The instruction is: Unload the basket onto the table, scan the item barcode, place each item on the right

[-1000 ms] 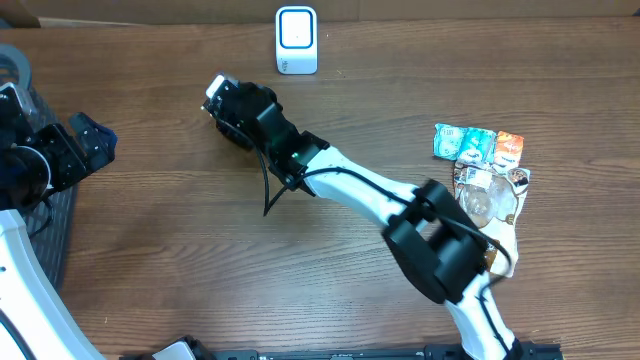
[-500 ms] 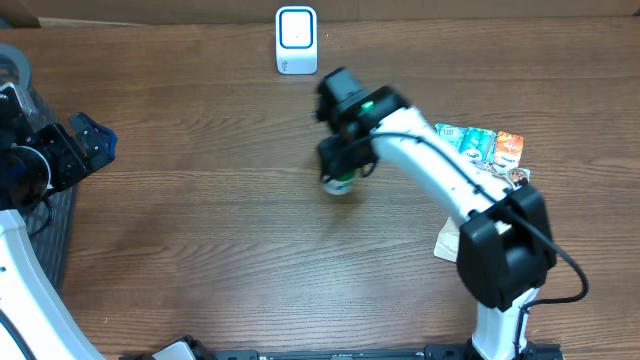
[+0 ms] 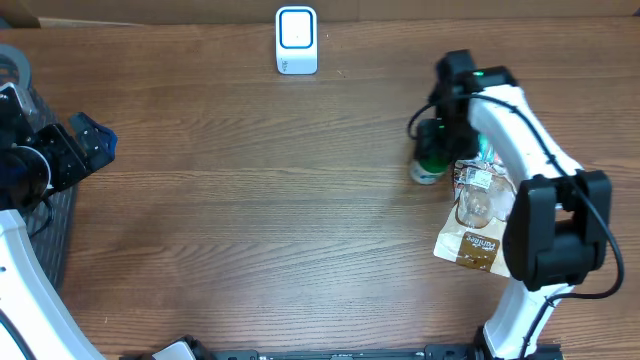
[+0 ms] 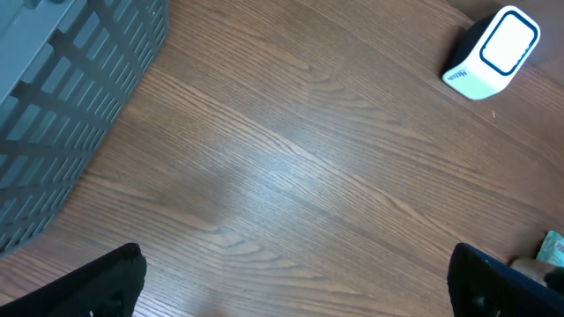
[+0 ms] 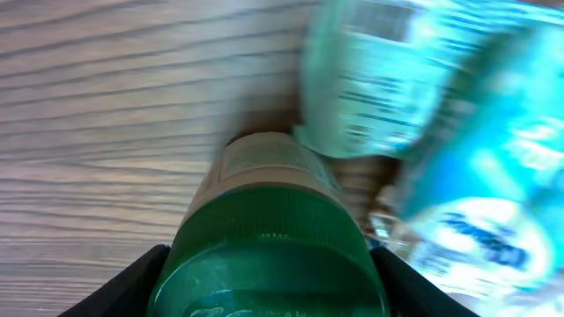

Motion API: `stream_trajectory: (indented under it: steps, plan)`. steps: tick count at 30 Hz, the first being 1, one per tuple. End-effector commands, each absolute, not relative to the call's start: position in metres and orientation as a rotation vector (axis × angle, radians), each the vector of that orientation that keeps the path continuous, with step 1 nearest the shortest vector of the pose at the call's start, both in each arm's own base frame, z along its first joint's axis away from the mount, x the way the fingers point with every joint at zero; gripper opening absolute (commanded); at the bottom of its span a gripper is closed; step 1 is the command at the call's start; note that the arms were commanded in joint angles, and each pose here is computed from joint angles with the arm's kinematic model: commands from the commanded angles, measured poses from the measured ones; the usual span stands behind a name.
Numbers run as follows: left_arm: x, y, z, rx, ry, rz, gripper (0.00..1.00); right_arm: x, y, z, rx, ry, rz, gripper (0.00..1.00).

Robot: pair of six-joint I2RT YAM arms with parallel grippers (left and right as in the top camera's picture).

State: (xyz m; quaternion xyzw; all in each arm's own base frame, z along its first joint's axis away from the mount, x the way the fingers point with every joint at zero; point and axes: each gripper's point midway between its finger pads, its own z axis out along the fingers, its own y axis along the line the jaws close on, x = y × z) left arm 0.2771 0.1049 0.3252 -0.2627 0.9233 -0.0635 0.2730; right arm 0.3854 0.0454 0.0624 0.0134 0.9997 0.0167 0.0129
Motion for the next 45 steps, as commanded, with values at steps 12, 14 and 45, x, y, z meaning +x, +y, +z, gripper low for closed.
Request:
stream_trajectory:
  steps: [12,14,45]
  plan:
    - [0.278,0.105,0.329,-0.678,2.477,-0.169,1.0,0.389,0.039,0.142,0.124,2.961,0.207,1.0]
    - [0.278,0.105,0.329,-0.678,2.477,-0.169,1.0,0.386,0.046,0.184,0.097,2.87,0.254,1.0]
    - [0.278,0.105,0.329,-0.678,2.477,-0.169,1.0,0.212,0.029,0.405,0.044,2.168,0.224,1.0]
